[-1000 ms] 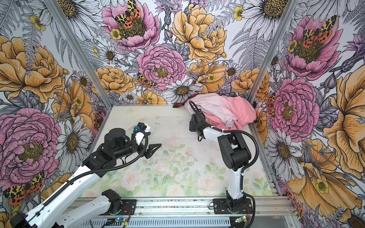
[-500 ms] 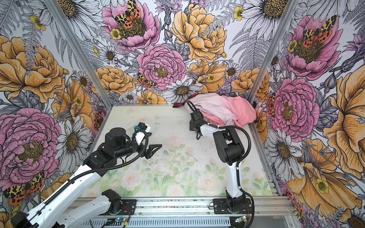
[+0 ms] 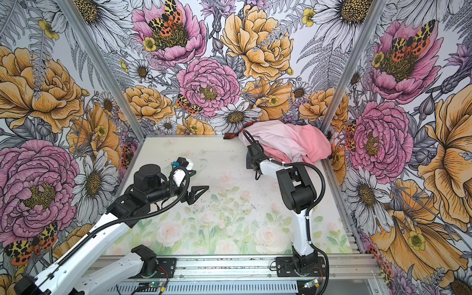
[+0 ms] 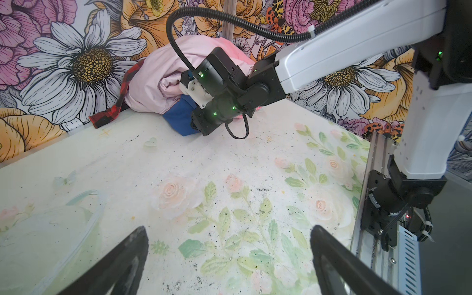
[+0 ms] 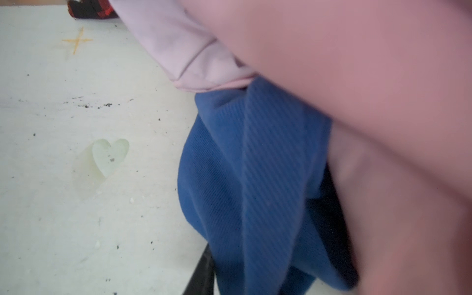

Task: Pick out a specific cloth from the pile
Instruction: 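Grasp the blue shirt in the pile with the right gripper while the left arm lifts, then lift the blue shirt high out of the pile with the right gripper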

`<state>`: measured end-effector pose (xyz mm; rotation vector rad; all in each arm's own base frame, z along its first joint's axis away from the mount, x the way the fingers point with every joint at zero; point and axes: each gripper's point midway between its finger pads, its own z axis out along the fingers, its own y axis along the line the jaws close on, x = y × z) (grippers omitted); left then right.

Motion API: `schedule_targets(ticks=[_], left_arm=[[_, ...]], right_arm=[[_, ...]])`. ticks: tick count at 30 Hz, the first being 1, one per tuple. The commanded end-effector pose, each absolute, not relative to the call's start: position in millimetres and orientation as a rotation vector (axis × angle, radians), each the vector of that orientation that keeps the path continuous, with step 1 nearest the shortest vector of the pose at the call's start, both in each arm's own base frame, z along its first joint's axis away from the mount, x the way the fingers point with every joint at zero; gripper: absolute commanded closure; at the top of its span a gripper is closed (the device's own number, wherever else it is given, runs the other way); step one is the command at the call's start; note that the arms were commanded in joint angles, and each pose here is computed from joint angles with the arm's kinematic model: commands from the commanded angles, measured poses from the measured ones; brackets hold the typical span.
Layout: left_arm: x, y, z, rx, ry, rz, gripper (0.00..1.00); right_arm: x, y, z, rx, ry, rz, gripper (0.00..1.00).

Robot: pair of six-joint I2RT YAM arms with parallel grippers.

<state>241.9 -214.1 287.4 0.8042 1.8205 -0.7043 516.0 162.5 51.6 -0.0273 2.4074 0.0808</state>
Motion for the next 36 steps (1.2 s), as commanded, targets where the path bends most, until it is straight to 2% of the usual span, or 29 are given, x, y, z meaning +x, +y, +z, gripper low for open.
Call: schedule_targets(ticks=[1,2,4,5,9,16,22,25,29,36], left_arm=[[238.7,-215.6,298.6,0.801,1.780,-0.741,0.01],[238.7,-215.6,298.8,0.801,1.780,-0.742,0.01],[238.9,-215.1,298.5,0.799,1.781,-0.739,0.01],[239.1,-214.9,298.4,0.797,1.782,-0.737,0.01],[238.7,-214.2,299.8,0.793,1.779,-0.736,0.01],[236.3,-214.8,306.6,0.792,1.762,-0.755,0.01],[232.7,-214.9,310.2,0.794,1.750,-0.769,0.01],[231.4,-215.0,311.8,0.793,1.746,-0.776,0.01],[229.9,-215.1,313.5,0.795,1.736,-0.780,0.01],[229.8,-213.3,317.2,0.786,1.727,-0.778,0.01]], right_arm=[[528.4,171.3,65.0,-0.081,2.368,0.109,0.80],[529.3,172.2,67.5,-0.101,2.362,0.107,0.84],[530.0,174.2,77.0,-0.128,2.344,0.109,0.97],[529.7,175.2,86.7,-0.141,2.326,0.111,1.00],[529.2,173.6,150.0,-0.198,2.203,0.094,1.00],[531.7,131.9,364.8,-0.165,1.812,0.124,1.00],[510.4,104.5,550.2,-0.193,1.431,-0.137,1.00],[487.8,95.0,632.5,-0.170,1.265,-0.194,1.00],[417.4,98.8,720.5,-0.147,0.990,-0.125,1.00],[327.4,135.6,766.6,-0.237,0.834,0.179,1.00]])
